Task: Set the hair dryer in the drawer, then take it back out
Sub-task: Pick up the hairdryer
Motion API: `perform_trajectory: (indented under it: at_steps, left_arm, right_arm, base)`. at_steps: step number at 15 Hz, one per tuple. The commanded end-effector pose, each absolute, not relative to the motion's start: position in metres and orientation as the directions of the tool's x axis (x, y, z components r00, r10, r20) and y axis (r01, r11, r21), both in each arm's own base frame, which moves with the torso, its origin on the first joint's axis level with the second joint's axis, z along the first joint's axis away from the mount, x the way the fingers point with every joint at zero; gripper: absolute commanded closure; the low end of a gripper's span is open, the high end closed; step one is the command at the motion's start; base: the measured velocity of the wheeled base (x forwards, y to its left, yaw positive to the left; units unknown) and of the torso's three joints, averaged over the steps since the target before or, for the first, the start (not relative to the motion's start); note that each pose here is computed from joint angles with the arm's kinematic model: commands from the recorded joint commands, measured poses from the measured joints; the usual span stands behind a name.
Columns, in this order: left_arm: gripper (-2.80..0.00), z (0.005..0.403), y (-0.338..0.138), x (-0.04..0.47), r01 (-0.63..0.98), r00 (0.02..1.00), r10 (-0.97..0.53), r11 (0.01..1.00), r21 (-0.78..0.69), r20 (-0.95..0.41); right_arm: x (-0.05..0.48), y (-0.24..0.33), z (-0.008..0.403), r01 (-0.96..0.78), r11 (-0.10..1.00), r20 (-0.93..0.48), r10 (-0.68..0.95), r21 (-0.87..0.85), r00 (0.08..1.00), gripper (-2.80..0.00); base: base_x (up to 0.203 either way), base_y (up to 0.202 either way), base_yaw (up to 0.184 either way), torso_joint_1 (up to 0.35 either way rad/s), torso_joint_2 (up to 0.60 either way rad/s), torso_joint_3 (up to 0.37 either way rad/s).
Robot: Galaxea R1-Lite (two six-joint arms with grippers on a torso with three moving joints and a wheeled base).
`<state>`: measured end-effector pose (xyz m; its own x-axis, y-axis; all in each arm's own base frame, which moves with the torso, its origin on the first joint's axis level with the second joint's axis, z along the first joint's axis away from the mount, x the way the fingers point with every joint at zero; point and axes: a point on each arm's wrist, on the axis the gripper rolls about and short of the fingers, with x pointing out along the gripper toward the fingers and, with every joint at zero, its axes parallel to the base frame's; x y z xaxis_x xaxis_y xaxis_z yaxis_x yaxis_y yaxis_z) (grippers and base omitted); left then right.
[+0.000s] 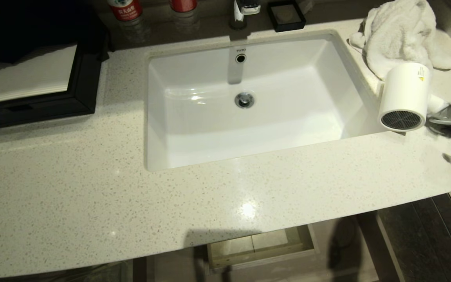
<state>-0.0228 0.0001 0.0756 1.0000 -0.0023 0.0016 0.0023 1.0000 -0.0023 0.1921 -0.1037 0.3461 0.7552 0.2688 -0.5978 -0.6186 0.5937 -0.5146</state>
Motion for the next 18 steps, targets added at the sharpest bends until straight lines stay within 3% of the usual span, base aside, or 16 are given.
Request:
perform_trajectory:
  at_steps: [1, 10, 18]
  left_arm:
    - [0.0, 0.076, 0.0, -0.023, 0.002, 1.0, -0.002, 1.0, -0.002, 0.001]
    - [0.0, 0.075, 0.0, -0.023, 0.002, 1.0, -0.002, 1.0, -0.003, 0.0]
    - [0.0, 0.075, 0.0, -0.023, 0.002, 1.0, -0.002, 1.0, -0.003, 0.0]
  right_arm:
    - [0.206, -0.112, 0.337, -0.645, 0.59, -0.615, 0.293, -0.486, 0.732, -2.8]
    - [0.238, -0.117, 0.317, -0.707, 0.57, -0.614, 0.395, -0.42, 0.683, -2.8]
    - [0.267, -0.114, 0.314, -0.691, 0.521, -0.572, 0.399, -0.502, 0.716, -2.8]
  base:
    - [0.0, 0.0, 0.0, 0.0, 0.0, 0.0]
    - [0.0, 0.0, 0.0, 0.0, 0.0, 0.0]
    - [0.0, 0.0, 0.0, 0.0, 0.0, 0.0]
